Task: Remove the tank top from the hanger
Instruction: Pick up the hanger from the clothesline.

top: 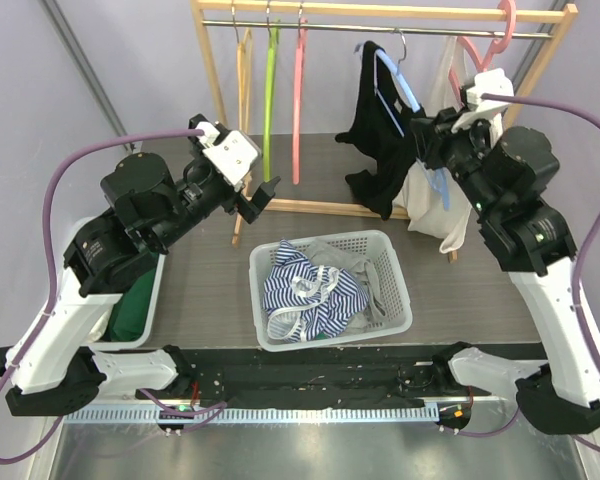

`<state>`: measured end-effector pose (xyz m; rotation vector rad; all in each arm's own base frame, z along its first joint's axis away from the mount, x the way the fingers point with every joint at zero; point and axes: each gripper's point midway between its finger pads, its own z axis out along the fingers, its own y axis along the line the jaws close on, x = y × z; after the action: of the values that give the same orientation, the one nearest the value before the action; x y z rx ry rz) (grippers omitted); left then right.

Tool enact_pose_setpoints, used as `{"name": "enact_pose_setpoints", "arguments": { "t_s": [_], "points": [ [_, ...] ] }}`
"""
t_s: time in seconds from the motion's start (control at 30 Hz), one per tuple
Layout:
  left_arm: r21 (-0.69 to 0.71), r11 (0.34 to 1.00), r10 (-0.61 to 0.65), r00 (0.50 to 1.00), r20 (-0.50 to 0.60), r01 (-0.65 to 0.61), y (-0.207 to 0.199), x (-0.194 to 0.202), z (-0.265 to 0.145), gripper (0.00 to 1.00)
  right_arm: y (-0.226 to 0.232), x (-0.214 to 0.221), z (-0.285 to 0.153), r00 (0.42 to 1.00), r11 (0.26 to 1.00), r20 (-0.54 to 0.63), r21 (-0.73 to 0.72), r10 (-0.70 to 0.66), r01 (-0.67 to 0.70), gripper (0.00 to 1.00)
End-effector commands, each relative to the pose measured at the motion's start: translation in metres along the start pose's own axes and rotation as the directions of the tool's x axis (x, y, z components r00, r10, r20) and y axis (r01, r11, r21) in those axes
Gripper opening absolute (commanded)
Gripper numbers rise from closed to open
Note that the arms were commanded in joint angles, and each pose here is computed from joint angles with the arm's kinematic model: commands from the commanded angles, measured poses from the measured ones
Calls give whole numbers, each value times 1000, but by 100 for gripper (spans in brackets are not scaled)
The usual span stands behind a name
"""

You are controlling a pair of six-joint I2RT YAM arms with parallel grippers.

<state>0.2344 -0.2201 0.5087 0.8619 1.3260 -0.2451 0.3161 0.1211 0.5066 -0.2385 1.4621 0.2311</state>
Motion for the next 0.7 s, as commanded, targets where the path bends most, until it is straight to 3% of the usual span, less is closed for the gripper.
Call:
{"name": "enact_pose_setpoints", "arguments": {
  "t_s": [0.0, 0.17, 0.5, 0.67],
  "points": [
    [-16, 1000, -6, 998, 64, 7, 7, -18, -3, 99, 22, -53, -55, 992, 986, 121, -165, 42, -22, 1],
    [-10, 1000, -13, 997, 73, 14, 7, -21, -2, 99, 42, -98, -116, 967, 946, 250, -322, 55, 30, 1],
    [-12, 1000, -19, 996, 83, 20, 8, -24, -6, 99, 48, -183, -192, 856, 912, 503, -397, 119, 106, 1],
    [-12, 1000, -18, 996, 88, 19, 9, -26, -8, 99, 48, -206, -219, 808, 902, 567, -416, 160, 113, 1]
  ]
}}
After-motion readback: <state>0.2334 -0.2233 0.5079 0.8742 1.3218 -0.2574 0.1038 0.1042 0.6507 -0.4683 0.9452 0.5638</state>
